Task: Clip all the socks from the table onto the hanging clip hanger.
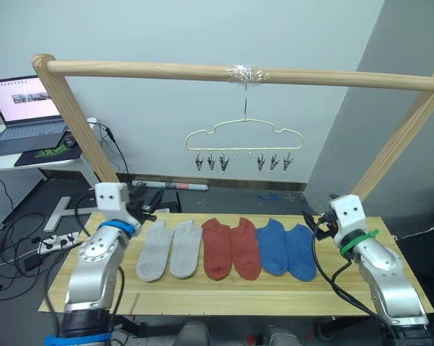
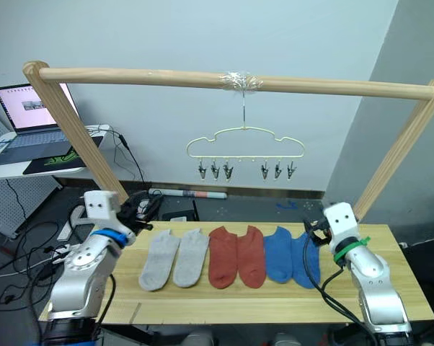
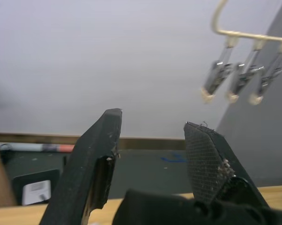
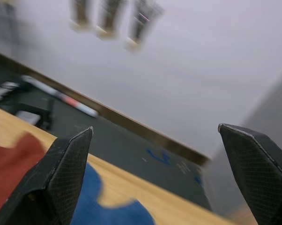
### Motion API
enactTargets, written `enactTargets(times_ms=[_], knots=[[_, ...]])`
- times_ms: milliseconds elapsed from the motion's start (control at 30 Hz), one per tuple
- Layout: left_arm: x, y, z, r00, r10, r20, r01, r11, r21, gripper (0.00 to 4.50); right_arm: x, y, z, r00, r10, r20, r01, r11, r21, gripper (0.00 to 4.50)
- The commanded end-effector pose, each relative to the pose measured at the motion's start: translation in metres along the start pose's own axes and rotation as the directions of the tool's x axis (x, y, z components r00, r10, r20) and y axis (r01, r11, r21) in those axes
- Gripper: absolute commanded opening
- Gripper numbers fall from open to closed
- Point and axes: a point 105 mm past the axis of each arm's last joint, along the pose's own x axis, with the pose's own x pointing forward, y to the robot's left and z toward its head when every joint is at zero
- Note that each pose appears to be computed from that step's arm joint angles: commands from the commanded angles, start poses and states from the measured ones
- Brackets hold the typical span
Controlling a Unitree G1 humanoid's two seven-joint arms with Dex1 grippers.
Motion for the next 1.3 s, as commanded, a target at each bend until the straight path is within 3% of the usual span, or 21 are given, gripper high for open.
enactTargets(times_ms=[33,167,300,700,1300], knots=[[0.016,-0.022,0.017,0.998,-0.031,0.058,0.03,0.999,0.019,2.53,0.01,0.009,0.032,0.992,0.083,0.098,-0.079,0.996,-0.051,4.5],[0.03,-0.036,0.023,0.995,-0.032,0.096,0.031,0.999,0.013,2.53,0.02,0.022,0.065,0.968,0.175,0.181,-0.165,0.984,-0.068,4.5],[0.036,-0.041,0.021,0.994,0.001,0.11,-0.002,1.0,0.006,1.41,0.026,0.032,0.093,0.942,0.239,0.237,-0.228,0.971,-0.073,4.5],[0.059,-0.05,0.021,0.988,0.098,0.121,-0.099,0.995,0.0,1.41,0.024,0.067,0.133,0.858,0.421,0.294,-0.41,0.906,-0.104,4.5],[0.078,-0.042,0.034,0.973,0.168,0.157,-0.172,0.985,0.017,1.41,0.025,0.063,0.141,0.86,0.414,0.298,-0.403,0.91,-0.103,4.5]])
